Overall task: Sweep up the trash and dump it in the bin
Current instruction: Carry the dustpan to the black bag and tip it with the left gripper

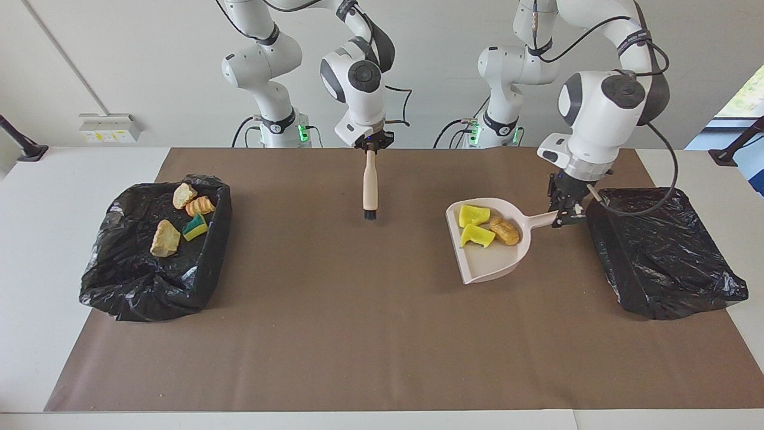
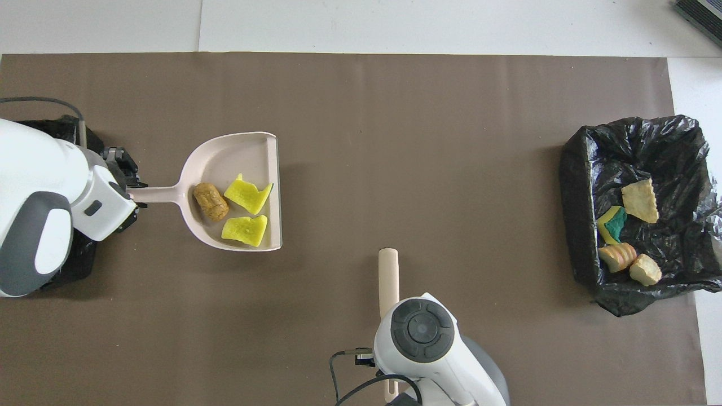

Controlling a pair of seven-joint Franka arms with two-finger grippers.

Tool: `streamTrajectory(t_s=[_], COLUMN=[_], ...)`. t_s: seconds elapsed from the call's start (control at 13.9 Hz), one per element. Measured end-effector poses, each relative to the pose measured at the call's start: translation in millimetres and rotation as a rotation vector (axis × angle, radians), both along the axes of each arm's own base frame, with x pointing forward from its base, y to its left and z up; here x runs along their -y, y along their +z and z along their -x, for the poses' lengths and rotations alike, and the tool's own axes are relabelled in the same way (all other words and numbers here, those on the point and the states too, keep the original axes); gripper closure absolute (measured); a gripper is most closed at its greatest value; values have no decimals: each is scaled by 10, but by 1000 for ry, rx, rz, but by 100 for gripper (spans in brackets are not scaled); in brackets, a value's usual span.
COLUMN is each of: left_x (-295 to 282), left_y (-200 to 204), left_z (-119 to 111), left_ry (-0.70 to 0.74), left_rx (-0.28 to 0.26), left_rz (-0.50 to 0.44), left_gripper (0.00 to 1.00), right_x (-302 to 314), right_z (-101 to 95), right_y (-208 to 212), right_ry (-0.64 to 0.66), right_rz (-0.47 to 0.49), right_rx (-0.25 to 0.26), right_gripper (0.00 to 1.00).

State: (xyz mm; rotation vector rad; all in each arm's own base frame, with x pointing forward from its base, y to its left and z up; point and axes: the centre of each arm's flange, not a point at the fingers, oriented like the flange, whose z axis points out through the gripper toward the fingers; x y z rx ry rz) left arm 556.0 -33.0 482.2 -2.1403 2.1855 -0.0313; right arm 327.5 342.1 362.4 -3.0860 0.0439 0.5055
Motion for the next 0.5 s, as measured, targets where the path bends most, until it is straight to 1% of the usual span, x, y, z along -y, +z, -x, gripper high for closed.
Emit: streamTrajectory(t_s=[0.22,0.5], left_x=[-1022,-2290], left_y=[222,466], left_z=[17,200], left_ry=[19,173], left_rx=[-8,35], left_rz=[-12,-29], left_gripper=[68,68], right_x=[-25,-164], right_z=[-8,50], right_y=[-127,-201], right_ry=[0,22], right_rz=[10,-6], right_rx=[-13,11], right_gripper=[74,74])
